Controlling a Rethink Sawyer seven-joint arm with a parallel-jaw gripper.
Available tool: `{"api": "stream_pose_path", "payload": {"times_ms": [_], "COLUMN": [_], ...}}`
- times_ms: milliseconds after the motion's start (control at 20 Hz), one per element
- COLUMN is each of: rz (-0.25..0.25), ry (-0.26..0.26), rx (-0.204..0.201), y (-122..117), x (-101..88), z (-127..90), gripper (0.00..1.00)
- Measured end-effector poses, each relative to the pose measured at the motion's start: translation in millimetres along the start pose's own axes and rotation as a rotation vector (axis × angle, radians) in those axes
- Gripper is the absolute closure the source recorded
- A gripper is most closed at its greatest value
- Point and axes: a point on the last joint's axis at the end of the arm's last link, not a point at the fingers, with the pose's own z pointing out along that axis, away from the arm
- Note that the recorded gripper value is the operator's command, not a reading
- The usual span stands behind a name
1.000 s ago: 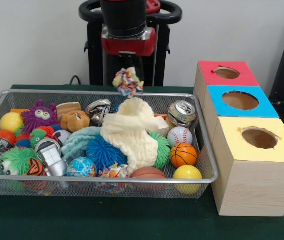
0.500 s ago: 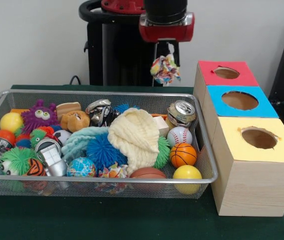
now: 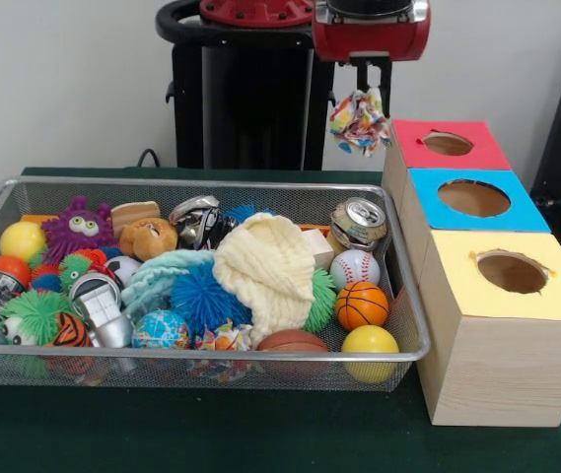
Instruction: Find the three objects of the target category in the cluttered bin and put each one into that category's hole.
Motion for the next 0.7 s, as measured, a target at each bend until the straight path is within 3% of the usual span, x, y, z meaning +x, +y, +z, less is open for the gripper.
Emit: {"api": "stream_pose_path", "payload": {"times_ms": [350, 700], "rz": [-0.026, -0.075], "ry": [-0.092, -0.138], "rx": [0.037, 0.068], "y": [21, 58], "x": [-39.6, -66.5], "z": [-15, -7], "gripper": [1.0, 1.0]}}
